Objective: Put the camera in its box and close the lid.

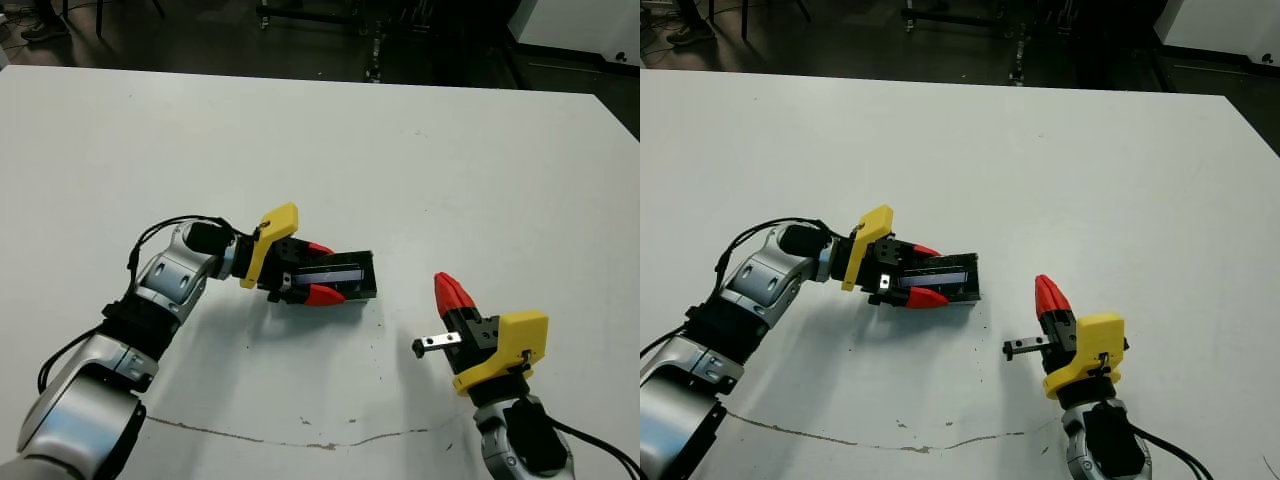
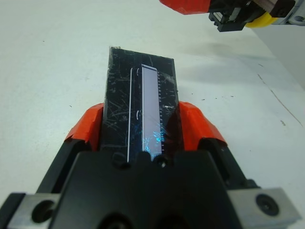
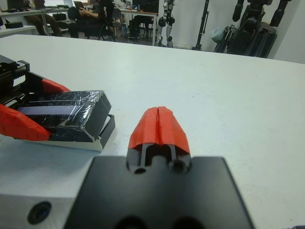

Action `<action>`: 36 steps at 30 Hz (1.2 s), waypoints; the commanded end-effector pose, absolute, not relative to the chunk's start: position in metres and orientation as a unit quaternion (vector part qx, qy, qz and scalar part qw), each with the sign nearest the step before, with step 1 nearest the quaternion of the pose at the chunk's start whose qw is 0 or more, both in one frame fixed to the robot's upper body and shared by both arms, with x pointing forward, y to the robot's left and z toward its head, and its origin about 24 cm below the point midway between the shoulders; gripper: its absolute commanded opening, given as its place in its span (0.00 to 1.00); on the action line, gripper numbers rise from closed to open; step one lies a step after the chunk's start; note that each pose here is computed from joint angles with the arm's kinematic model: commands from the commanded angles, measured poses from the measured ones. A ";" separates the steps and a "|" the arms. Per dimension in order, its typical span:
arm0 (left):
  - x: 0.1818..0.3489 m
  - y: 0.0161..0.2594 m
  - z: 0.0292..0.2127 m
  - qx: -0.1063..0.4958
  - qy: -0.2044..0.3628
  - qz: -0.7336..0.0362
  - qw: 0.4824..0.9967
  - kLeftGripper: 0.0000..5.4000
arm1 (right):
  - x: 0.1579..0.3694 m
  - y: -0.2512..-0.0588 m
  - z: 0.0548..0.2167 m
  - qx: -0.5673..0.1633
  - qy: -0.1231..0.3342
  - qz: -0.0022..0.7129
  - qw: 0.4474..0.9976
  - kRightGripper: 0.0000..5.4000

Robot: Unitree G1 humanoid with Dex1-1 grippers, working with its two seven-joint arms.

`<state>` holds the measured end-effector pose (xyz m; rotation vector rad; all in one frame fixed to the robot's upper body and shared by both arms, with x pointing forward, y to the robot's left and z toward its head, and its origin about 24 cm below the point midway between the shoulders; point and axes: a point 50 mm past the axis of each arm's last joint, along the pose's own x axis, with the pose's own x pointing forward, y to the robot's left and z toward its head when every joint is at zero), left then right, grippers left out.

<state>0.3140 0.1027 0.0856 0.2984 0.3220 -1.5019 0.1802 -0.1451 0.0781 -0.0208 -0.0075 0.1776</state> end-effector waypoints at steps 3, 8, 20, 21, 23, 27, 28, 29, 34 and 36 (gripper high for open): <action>0.309 0.113 0.064 0.144 0.206 -0.658 0.709 0.58 | 0.179 -0.148 0.078 -0.010 -0.001 0.084 0.996 0.00; 0.311 0.115 0.065 0.146 0.214 -0.655 0.710 0.58 | 0.180 -0.148 0.078 -0.014 0.002 0.084 0.996 0.00; 0.315 0.132 0.071 0.154 0.224 -0.633 0.725 0.58 | 0.181 -0.149 0.079 -0.014 -0.002 0.085 0.996 0.00; 0.316 0.135 0.072 0.156 0.224 -0.630 0.727 0.58 | 0.181 -0.149 0.079 -0.016 -0.002 0.085 0.996 0.00; 0.317 0.139 0.072 0.156 0.223 -0.625 0.732 0.58 | 0.181 -0.150 0.079 -0.017 -0.002 0.085 0.996 0.00; 0.320 0.148 0.073 0.154 0.227 -0.613 0.741 0.58 | 0.181 -0.150 0.080 -0.020 -0.001 0.086 0.996 0.00; 0.321 0.150 0.074 0.153 0.228 -0.611 0.742 0.58 | 0.182 -0.150 0.080 -0.019 -0.001 0.086 0.996 0.00; 0.322 0.152 0.074 0.152 0.232 -0.608 0.744 0.58 | 0.182 -0.150 0.080 -0.018 -0.001 0.087 0.996 0.00; 0.324 0.157 0.075 0.145 0.231 -0.606 0.748 0.58 | 0.181 -0.149 0.079 -0.020 -0.001 0.086 0.996 0.00; 0.324 0.158 0.075 0.149 0.229 -0.604 0.749 0.58 | 0.181 -0.149 0.079 -0.018 -0.001 0.086 0.996 0.00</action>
